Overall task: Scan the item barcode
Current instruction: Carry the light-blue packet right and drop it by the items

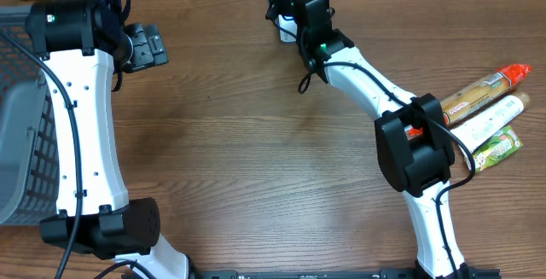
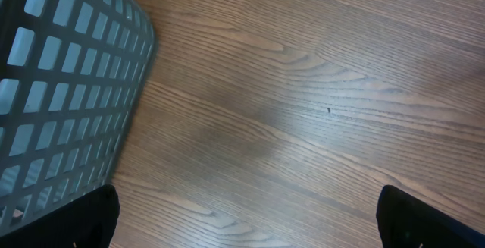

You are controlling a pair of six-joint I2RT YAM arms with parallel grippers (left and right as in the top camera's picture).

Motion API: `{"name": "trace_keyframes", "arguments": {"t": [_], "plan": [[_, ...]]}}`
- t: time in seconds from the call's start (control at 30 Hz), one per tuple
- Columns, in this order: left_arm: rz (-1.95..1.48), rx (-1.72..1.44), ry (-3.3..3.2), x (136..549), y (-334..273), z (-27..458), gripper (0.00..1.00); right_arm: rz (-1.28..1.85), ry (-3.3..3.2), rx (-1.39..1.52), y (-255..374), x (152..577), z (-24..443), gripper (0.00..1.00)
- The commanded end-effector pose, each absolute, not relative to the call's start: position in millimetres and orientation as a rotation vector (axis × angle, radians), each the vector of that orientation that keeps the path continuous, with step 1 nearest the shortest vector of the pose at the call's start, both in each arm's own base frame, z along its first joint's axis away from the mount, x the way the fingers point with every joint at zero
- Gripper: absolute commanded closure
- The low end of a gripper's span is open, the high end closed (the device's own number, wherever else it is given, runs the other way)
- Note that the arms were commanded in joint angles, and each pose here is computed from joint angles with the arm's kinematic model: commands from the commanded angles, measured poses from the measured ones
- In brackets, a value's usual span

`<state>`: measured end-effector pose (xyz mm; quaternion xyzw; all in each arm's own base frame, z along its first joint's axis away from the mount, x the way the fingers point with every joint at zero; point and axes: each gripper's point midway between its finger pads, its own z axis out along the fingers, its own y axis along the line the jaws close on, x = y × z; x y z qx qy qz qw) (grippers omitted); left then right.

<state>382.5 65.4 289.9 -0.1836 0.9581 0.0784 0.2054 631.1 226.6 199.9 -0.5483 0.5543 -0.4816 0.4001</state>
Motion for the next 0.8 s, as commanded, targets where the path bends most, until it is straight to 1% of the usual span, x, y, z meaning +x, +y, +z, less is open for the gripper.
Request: {"name": "trace_keyframes", "arguments": {"t": [0.0,0.07,0.17,0.23,0.33,0.37,0.43,0.53,0.63,0.7,0.77], "plan": [[0.227,-0.524,2.650,381.6,67.7,295.5,0.00,-1.148,1.405,-1.136,221.9,614.1,289.1,0.96],[0.227,-0.524,2.650,381.6,67.7,295.5,0.00,-1.089,1.454,-1.093,216.3,602.7,305.6,0.96],[0.227,-0.524,2.649,381.7,67.7,295.5,0.00,-0.974,1.552,-1.162,214.6,575.1,308.9,0.96],[0.227,-0.524,2.650,381.6,67.7,295.5,0.00,-0.812,1.629,-1.179,217.0,551.9,310.2,0.96],[0.227,-0.524,2.650,381.6,67.7,295.5,0.00,-0.412,1.732,-1.167,231.2,508.3,317.6,0.96],[0.227,-0.524,2.650,381.6,67.7,295.5,0.00,-0.208,1.758,-1.173,237.4,487.8,322.2,0.96],[0.227,-0.524,2.650,381.6,67.7,295.5,0.01,0.068,1.769,-1.193,241.3,461.1,329.9,0.96],[0.227,-0.524,2.650,381.6,67.7,295.5,0.00,0.471,1.771,-1.198,229.7,427.6,339.9,0.96],[0.227,-0.524,2.650,381.6,67.7,295.5,0.01,0.634,1.892,-1.049,188.2,431.8,333.0,0.96],[0.227,-0.524,2.650,381.6,67.7,295.5,0.00,0.662,2.000,-0.903,154.5,443.3,322.8,0.96],[0.227,-0.525,2.650,381.6,67.7,295.5,0.00,0.647,2.130,-0.697,112.4,458.6,308.6,0.96]]}}
